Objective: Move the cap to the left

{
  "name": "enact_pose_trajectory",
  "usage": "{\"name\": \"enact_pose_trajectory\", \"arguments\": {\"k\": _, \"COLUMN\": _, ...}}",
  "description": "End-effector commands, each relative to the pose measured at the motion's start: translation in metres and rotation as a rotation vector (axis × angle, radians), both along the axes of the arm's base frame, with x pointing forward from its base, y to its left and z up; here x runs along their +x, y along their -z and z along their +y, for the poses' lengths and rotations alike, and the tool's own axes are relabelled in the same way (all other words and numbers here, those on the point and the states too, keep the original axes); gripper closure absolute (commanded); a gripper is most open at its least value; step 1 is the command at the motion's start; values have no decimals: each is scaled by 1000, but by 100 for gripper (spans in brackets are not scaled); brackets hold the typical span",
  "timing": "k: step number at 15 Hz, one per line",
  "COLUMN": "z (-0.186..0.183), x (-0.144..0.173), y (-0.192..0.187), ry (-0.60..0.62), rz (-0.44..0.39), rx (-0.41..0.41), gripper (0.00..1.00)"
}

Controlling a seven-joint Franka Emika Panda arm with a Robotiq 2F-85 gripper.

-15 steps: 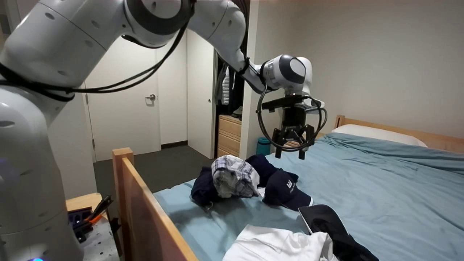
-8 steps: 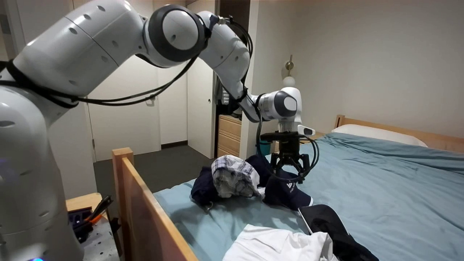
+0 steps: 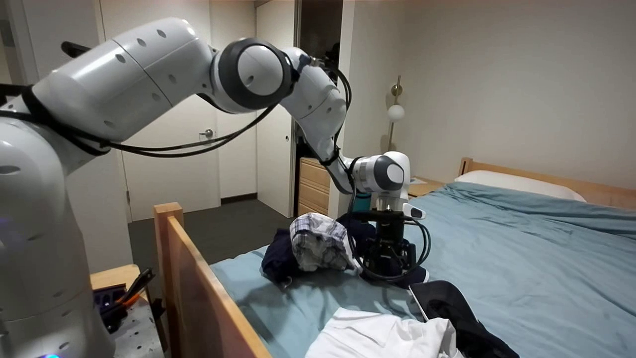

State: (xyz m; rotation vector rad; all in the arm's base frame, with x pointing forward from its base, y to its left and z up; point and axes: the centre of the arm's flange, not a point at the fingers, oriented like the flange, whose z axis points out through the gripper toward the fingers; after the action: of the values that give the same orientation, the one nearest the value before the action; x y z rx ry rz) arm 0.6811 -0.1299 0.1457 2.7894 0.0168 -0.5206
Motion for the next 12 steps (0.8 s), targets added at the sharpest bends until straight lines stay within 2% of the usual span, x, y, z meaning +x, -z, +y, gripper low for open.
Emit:
{"name": "enact_pose_trajectory", "arguments": {"k": 1, "z": -10, "x": 10, "y": 11, "ry": 7, "rz": 25, "rx": -25, "gripper": 0}}
{"name": "enact_pose_trajectory", "arguments": {"k": 6, "z": -24, "x": 13, "y": 27, "ry": 19, "rz": 28, "rx": -106, "gripper": 0}}
{"name": "enact_pose_trajectory", "arguments": {"k": 7, "z": -29, "x": 18, "y": 22, "ry": 11, "rz": 29, "rx": -108, "gripper": 25}}
{"name": "enact_pose_trajectory", "arguments": {"k": 8, "z": -31, "x": 20, "y": 21, "ry": 10, "rz": 29, "rx": -112, "gripper": 27}}
{"name": "enact_pose_trajectory", "arguments": {"k": 12, "z": -37, "x": 30, "y": 18, "ry": 9, "rz": 20, "rx": -132, "gripper": 54}}
